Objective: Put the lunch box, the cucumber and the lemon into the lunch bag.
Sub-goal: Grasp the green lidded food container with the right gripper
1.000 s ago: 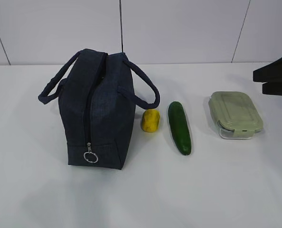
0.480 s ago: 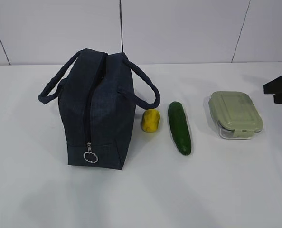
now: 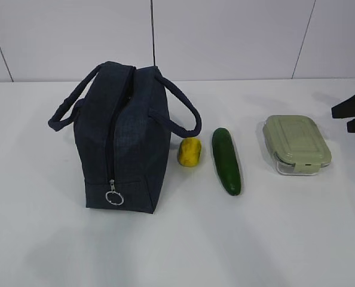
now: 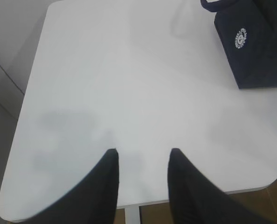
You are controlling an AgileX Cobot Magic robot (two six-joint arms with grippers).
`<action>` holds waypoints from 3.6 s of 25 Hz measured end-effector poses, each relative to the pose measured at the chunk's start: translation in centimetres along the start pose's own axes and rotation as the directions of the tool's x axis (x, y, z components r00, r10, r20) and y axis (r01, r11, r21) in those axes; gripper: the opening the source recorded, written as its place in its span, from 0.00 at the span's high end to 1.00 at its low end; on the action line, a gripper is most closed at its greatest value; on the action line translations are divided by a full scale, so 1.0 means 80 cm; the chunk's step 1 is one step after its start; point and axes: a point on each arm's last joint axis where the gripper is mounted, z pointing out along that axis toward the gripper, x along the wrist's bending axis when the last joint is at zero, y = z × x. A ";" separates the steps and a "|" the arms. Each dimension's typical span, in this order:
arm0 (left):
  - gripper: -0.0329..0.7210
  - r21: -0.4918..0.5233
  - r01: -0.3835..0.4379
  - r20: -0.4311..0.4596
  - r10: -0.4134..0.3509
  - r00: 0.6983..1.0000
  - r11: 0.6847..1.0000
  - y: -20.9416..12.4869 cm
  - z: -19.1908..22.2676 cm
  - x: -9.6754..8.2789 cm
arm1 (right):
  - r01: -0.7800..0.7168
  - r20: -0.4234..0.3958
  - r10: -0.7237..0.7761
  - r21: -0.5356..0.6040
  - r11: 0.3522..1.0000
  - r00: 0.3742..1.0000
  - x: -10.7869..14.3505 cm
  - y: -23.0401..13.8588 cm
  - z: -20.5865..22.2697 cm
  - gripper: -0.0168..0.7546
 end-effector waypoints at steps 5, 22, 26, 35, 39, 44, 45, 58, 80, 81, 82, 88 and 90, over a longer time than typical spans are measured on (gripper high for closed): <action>0.64 0.000 0.000 0.000 0.000 1.000 1.000 0.000 0.000 0.000 | -0.088 -0.043 0.089 0.012 0.996 0.995 -0.029 -0.013 0.027 0.17; 0.64 0.000 0.001 0.002 -0.001 1.000 1.000 0.000 0.000 0.000 | -0.071 -0.113 0.072 0.014 0.997 0.991 -0.033 -0.018 0.070 0.17; 0.64 0.000 0.001 0.002 -0.001 1.000 1.000 0.000 0.000 0.000 | -0.054 -0.115 0.056 0.018 0.998 0.992 -0.033 -0.017 0.077 0.17; 0.64 0.000 0.001 0.002 -0.001 1.000 1.000 0.000 0.000 0.000 | -0.105 -0.161 0.108 0.026 0.994 0.981 -0.053 -0.024 0.099 0.17; 0.64 0.000 0.001 0.002 -0.001 1.000 1.000 0.000 0.000 0.000 | -0.117 -0.169 0.118 0.014 0.993 0.979 -0.055 -0.023 0.101 0.17; 0.64 0.000 0.001 0.002 -0.001 1.000 1.000 0.000 0.000 0.000 | -0.100 -0.175 0.104 0.036 0.994 0.979 -0.047 -0.024 0.109 0.17; 0.64 0.000 0.001 0.002 -0.001 1.000 1.000 0.000 0.000 0.000 | -0.094 -0.179 0.100 0.042 0.995 0.979 -0.043 -0.023 0.113 0.17; 0.64 0.000 0.001 0.002 -0.001 1.000 1.000 0.000 0.000 0.000 | -0.062 -0.198 0.077 0.078 0.995 0.977 -0.028 -0.023 0.129 0.25; 0.64 0.107 0.037 0.077 -0.045 0.996 0.994 0.031 0.015 -0.005 | -0.067 -0.215 0.086 0.095 0.993 0.973 -0.025 -0.023 0.127 0.47; 0.64 0.144 0.048 0.097 -0.062 0.993 0.988 0.039 0.021 -0.007 | -0.067 -0.215 0.086 0.095 0.993 0.973 -0.025 -0.023 0.127 0.47; 0.64 0.184 0.057 0.115 -0.079 0.990 0.981 0.048 0.029 -0.008 | -0.068 -0.215 0.087 0.096 0.993 0.973 -0.025 -0.023 0.127 0.47; 0.64 0.314 0.061 0.187 -0.125 0.974 0.947 0.107 0.076 -0.011 | -0.068 -0.215 0.087 0.096 0.993 0.973 -0.025 -0.023 0.127 0.47; 0.64 0.347 0.063 0.199 -0.140 0.970 0.936 0.125 0.098 -0.011 | -0.069 -0.215 0.089 0.096 0.993 0.973 -0.025 -0.023 0.127 0.47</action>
